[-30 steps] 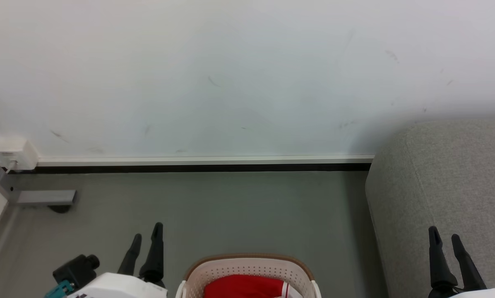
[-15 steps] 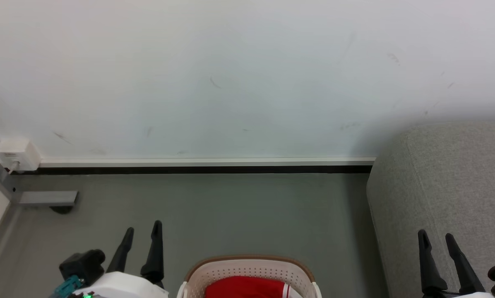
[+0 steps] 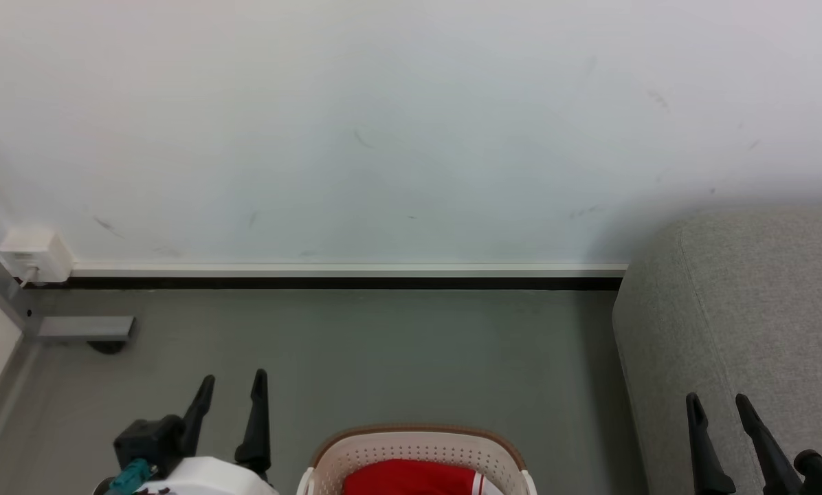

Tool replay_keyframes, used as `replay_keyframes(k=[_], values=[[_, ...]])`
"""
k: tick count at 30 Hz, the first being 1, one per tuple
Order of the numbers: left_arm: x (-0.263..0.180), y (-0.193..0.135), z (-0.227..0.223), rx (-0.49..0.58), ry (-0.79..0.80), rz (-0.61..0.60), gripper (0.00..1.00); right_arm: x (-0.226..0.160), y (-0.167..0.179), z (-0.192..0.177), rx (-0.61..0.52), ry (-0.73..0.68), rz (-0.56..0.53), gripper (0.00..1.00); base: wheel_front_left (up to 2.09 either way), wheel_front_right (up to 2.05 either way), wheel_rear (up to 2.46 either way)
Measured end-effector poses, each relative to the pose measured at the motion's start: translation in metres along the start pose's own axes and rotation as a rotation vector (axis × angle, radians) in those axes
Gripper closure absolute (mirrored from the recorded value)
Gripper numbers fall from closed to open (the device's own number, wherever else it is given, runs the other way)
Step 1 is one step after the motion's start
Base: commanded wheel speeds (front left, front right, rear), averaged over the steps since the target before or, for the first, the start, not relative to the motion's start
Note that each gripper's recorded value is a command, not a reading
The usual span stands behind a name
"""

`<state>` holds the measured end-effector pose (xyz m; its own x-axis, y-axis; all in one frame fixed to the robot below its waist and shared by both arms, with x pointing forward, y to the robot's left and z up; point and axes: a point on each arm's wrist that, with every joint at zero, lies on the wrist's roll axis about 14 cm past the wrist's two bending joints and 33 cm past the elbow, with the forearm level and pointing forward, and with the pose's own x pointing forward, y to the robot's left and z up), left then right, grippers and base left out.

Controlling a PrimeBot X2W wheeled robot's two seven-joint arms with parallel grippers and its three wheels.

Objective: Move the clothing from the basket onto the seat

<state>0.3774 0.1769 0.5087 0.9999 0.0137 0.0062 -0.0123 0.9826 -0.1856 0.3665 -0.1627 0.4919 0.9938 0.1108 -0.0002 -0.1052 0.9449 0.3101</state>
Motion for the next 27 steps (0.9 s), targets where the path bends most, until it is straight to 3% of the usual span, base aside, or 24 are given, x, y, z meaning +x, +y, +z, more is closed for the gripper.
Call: replay_keyframes(k=[27], values=[[-0.0075, 0.0013, -0.0012, 0.226, -0.039, -0.036, 0.00, -0.0043, -0.0044, -0.0069, -0.132, -0.005, -0.010, 0.00, 0.00, 0.00, 0.00]])
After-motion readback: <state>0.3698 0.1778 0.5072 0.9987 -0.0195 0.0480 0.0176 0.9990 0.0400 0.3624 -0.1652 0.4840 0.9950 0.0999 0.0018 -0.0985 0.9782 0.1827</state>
